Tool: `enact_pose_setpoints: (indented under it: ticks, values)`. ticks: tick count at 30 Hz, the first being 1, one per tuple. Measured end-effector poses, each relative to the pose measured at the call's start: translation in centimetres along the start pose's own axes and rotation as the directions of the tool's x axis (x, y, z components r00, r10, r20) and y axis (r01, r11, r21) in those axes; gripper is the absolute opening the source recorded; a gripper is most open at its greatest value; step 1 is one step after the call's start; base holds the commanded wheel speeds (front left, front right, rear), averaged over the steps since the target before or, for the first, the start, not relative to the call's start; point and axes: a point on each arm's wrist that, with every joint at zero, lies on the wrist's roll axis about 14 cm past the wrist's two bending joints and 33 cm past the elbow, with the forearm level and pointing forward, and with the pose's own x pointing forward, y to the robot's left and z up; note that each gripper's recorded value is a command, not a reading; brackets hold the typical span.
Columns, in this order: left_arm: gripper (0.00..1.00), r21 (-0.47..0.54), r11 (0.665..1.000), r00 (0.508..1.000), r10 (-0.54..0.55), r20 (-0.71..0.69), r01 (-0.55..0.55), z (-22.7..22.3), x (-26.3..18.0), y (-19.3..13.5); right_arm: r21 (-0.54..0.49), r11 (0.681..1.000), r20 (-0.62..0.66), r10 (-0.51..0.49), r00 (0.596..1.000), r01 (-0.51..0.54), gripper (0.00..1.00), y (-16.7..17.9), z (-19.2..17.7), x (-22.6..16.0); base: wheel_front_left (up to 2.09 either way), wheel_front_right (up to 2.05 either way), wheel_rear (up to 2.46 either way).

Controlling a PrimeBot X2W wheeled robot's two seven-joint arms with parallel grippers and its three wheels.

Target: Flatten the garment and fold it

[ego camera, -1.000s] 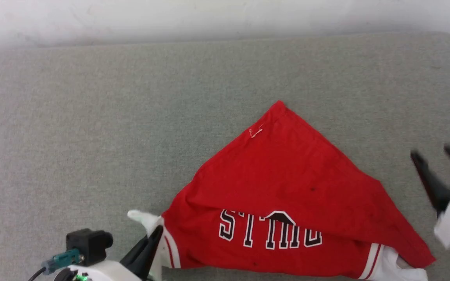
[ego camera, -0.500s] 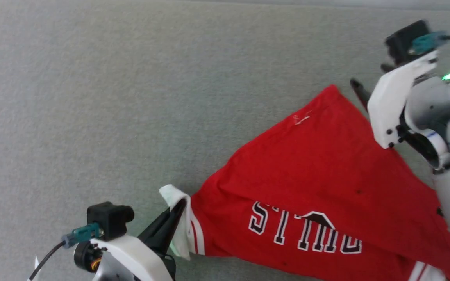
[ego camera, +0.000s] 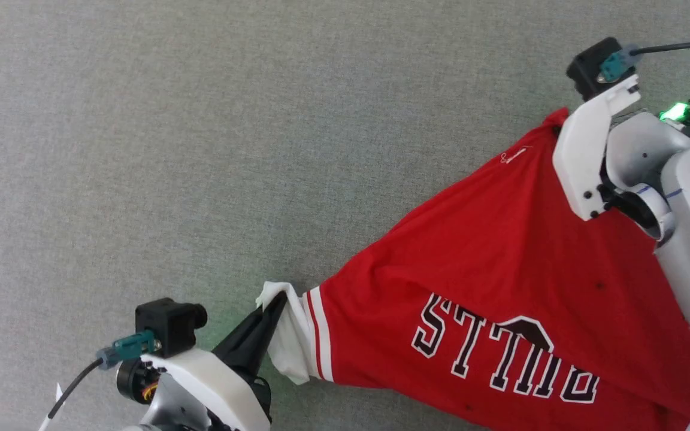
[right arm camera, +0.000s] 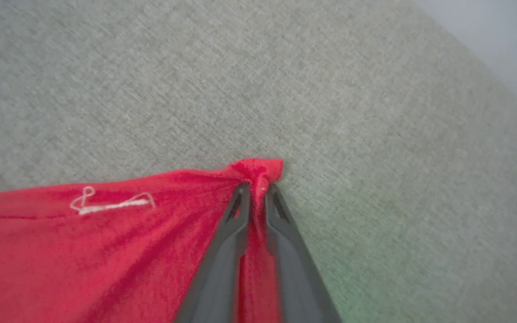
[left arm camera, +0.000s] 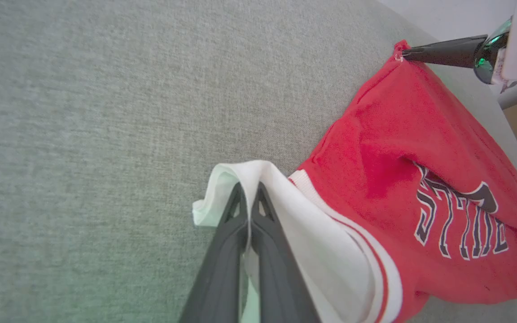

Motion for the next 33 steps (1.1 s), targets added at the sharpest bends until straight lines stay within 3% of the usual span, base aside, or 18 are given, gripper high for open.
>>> enact_pose_setpoints:
  ticks: [9, 14, 21, 27, 33]
  values:
    - [0.0, 0.048, 0.999, 0.994, 0.004, 0.109, -0.01, 2.6, 0.0, 0.0, 0.032, 0.999, 0.134, -0.027, 0.991, 0.023, 0.0, -0.9, 1.6, -1.9, 0.0, 0.0, 0.0]
    - [0.0, 0.131, 0.99, 0.963, 0.017, 0.27, -0.054, 7.2, -0.3, -0.2, 0.097, 0.993, 0.302, -0.092, 0.949, 0.066, 0.0, -2.5, 4.0, -5.8, 0.0, 0.0, 0.0]
    - [0.0, 0.267, 0.947, 0.827, -0.004, 0.562, -0.177, 16.5, -2.2, -1.4, 0.178, 0.975, 0.498, -0.208, 0.842, 0.135, 0.0, -4.4, 6.5, -13.4, 0.0, 0.0, 0.0]
    - [0.0, 0.371, 0.914, 0.735, -0.136, 0.664, -0.167, 23.0, -3.5, -6.1, 0.23, 0.952, 0.636, -0.303, 0.71, 0.201, 0.0, -5.6, 8.9, -20.9, 0.0, 0.0, 0.0]
    - [0.0, 0.451, 0.877, 0.66, -0.239, 0.712, -0.168, 28.9, -5.5, -10.6, 0.232, 0.94, 0.719, -0.338, 0.608, 0.248, 0.0, -4.9, 10.9, -27.0, 0.0, 0.0, 0.0]
